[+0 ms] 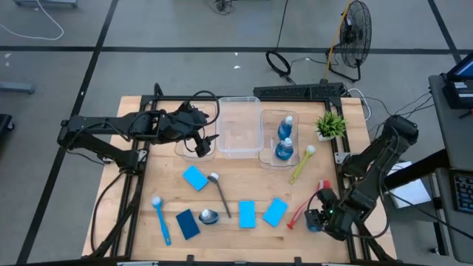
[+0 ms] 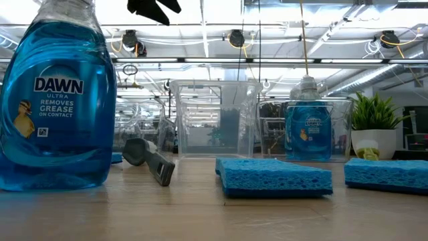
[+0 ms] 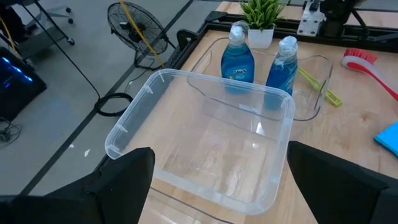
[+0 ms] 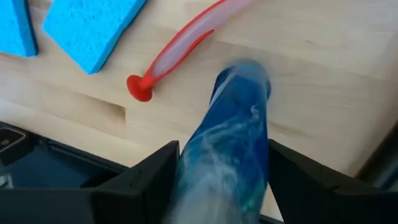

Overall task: Pick & Place Kitchen Sink Supplies
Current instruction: Put the blue dishwashing liquid bottle into the right transparent bin

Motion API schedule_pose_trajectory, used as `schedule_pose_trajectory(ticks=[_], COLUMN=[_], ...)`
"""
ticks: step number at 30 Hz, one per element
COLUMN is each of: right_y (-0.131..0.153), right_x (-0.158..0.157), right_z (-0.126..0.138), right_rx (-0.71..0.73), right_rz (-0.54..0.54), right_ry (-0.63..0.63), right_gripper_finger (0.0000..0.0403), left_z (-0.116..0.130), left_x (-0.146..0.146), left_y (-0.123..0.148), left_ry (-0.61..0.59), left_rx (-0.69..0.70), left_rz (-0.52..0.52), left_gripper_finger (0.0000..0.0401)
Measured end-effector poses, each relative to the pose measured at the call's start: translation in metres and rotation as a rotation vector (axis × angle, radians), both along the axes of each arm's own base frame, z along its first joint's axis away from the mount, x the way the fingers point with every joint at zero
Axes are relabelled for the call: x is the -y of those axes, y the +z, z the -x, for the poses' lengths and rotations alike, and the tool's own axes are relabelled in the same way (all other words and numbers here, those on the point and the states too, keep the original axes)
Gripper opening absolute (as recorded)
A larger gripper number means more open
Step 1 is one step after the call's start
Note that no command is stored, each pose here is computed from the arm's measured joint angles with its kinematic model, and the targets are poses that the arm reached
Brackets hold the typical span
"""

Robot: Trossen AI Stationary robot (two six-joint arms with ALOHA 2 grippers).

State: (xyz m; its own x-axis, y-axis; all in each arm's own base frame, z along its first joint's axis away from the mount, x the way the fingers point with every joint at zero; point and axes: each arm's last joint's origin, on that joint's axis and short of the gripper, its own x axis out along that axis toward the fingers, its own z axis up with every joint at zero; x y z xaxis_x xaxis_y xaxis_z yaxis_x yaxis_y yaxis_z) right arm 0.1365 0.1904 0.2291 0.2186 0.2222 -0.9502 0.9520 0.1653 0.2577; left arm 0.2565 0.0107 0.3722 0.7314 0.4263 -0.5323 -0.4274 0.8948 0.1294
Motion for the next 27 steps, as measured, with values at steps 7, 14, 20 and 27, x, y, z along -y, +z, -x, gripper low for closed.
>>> schedule_pose_trajectory(ticks=[7,14,20,27], right_y=[-0.015,-0.017,-0.018,-0.019], right_x=[-0.004,-0.003,-0.003,-0.001], right_z=[-0.003,-0.002,-0.002,-0.001], right_rx=[0.073,0.078,0.084,0.070], right_rz=[-0.071,-0.060,-0.049,-0.029], right_ry=[0.048,0.074,0.104,0.102], right_gripper_finger=[0.0220,0.0225,0.0226,0.0218], left_z=[0.000,0.000,0.000,0.000], left_x=[0.000,0.000,0.000,0.000], left_y=[0.000,0.000,0.000,0.000], left_ry=[0.000,0.000,0.000,0.001], left_rx=[0.000,0.000,0.000,0.000], left_rz=[0.000,0.000,0.001,0.001], left_gripper_finger=[0.0365,0.0365,0.0365,0.0365])
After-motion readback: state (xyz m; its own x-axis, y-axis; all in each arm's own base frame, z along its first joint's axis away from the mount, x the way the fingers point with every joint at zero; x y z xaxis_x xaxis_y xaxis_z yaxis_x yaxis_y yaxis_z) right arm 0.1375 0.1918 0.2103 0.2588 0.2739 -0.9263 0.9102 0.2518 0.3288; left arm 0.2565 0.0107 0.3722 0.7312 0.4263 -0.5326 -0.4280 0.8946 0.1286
